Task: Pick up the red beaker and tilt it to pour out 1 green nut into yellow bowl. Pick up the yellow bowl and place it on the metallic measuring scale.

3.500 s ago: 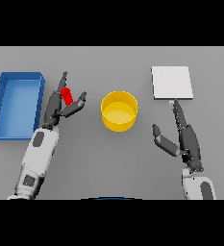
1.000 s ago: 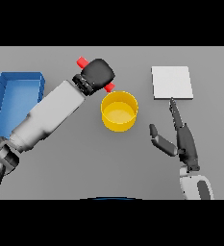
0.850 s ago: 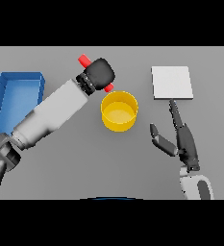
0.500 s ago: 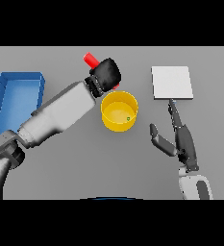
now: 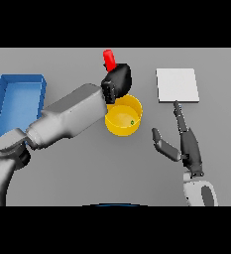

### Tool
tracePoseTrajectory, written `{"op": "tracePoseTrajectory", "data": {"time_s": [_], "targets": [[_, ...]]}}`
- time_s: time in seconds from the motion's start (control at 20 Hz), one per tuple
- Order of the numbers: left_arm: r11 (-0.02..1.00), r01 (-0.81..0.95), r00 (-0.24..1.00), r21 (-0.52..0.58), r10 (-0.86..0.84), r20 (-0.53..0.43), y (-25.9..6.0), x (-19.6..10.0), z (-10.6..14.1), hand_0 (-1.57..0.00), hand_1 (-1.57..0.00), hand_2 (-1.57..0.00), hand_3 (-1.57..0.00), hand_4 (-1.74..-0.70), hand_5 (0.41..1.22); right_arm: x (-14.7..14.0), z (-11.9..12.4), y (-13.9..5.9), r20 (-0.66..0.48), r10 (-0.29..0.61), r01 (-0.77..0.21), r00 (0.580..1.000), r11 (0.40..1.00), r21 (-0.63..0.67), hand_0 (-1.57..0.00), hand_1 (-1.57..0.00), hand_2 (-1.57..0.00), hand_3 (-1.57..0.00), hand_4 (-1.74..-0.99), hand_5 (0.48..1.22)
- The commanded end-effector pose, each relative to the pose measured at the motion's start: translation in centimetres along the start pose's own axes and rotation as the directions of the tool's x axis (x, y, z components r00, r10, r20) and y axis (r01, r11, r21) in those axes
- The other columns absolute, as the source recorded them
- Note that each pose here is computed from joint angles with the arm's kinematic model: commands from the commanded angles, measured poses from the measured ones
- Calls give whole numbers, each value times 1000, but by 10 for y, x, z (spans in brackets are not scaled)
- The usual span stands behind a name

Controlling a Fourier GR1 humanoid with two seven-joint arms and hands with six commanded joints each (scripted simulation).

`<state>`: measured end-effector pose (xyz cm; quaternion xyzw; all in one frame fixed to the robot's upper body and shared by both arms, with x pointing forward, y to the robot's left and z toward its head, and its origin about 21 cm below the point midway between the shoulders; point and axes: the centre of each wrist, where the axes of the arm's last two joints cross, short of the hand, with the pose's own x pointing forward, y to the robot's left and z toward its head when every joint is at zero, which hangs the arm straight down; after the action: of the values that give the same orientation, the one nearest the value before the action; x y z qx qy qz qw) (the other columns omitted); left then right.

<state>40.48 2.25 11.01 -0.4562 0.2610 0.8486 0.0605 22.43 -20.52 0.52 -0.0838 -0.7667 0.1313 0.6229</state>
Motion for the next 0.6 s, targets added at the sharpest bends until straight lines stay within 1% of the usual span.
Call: {"op": "tracePoseTrajectory", "data": {"time_s": [0.0,0.05,0.1,0.25,0.3,0.35,0.4,0.45,0.55], "targets": [[999,33,999,-10,-33,5,5,1,-2,-1571,-1571,-1571,-1571,-1732,1221,1,-2,0,-4,8,-8,1000,1000,-4,1,1,1,1,-1061,671],[998,61,998,-14,-61,1,8,4,-6,-1571,-1571,-1571,-1571,-1732,1221,-1,-2,1,-10,18,-18,1000,1000,-7,1,1,1,1,-1059,672],[996,86,996,-23,-86,6,11,4,-7,-1571,-1571,-1571,-1571,-1732,1221,0,0,1,5,7,-7,1000,1000,-4,1,1,1,1,-1051,677],[993,114,993,-35,-113,18,22,-9,-6,-1571,-1571,-1571,-1571,-1728,1221,-2,2,1,0,11,-11,1000,1000,-6,1,1,1,1,-1035,685],[994,113,994,0,-113,8,25,-17,-4,-1571,-1571,-1571,-1571,-1729,1221,-1,1,3,-4,19,-19,1000,1000,-2,1,1,1,1,-1027,686],[996,87,996,13,-87,-2,23,-25,-3,-1571,-1571,-1571,-1571,-1726,1221,-1,1,1,-3,16,-16,1000,1000,-4,1,1,1,1,-1035,684],[997,70,997,12,-70,-26,28,-40,-1,-1571,-1571,-1571,-1571,-1726,1221,-2,1,1,-2,11,-11,1000,1000,0,1,1,1,1,-1035,685],[997,74,995,1,-74,-61,27,-58,3,-1571,-1571,-1571,-1571,-1725,1221,0,2,4,6,25,-25,1000,1000,-3,1,1,1,1,-1030,683],[1000,8,994,16,-6,-105,29,-84,10,-1571,-1571,-1571,-1571,-1728,1221,0,-1,-1,4,42,-42,999,999,-8,1,1,1,1,-1023,682]]}}
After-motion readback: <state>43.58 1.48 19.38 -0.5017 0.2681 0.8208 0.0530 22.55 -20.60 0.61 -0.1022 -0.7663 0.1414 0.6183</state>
